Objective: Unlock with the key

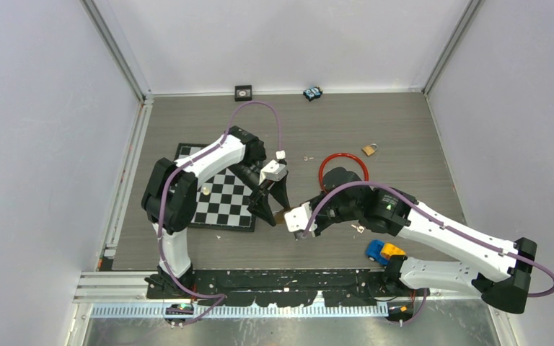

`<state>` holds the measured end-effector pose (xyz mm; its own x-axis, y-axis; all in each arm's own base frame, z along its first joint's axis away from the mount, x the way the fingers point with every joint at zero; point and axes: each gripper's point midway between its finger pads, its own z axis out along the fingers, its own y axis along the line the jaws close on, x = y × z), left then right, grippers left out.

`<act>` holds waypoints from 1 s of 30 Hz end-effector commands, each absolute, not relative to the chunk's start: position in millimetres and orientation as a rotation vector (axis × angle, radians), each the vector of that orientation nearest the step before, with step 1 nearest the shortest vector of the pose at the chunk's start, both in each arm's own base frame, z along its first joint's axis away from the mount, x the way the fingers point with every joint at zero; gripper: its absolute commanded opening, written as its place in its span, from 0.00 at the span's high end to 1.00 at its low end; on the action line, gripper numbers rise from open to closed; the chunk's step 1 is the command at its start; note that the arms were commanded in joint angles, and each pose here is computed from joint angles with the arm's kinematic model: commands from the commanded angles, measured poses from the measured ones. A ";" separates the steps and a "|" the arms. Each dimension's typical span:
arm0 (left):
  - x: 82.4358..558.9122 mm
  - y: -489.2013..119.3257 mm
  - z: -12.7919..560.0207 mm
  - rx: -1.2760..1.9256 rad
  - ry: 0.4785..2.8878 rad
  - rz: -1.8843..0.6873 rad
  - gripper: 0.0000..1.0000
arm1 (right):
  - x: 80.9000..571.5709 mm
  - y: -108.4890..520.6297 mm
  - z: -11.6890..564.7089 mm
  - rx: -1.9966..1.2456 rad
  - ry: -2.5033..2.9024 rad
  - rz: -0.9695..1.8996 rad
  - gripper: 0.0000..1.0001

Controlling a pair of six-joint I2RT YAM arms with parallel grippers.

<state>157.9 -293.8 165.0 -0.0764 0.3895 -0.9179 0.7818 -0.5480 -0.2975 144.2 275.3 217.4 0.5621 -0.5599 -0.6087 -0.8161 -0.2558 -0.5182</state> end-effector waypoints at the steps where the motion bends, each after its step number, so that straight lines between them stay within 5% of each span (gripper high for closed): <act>1: 142.7 -295.3 205.2 1.731 1.317 -1.804 1.00 | 145.0 286.2 237.7 -1.899 1.074 0.407 0.99; 30: 142.6 -294.9 204.3 1.730 1.323 -1.806 1.00 | 149.9 291.7 236.7 -1.872 1.064 0.383 0.99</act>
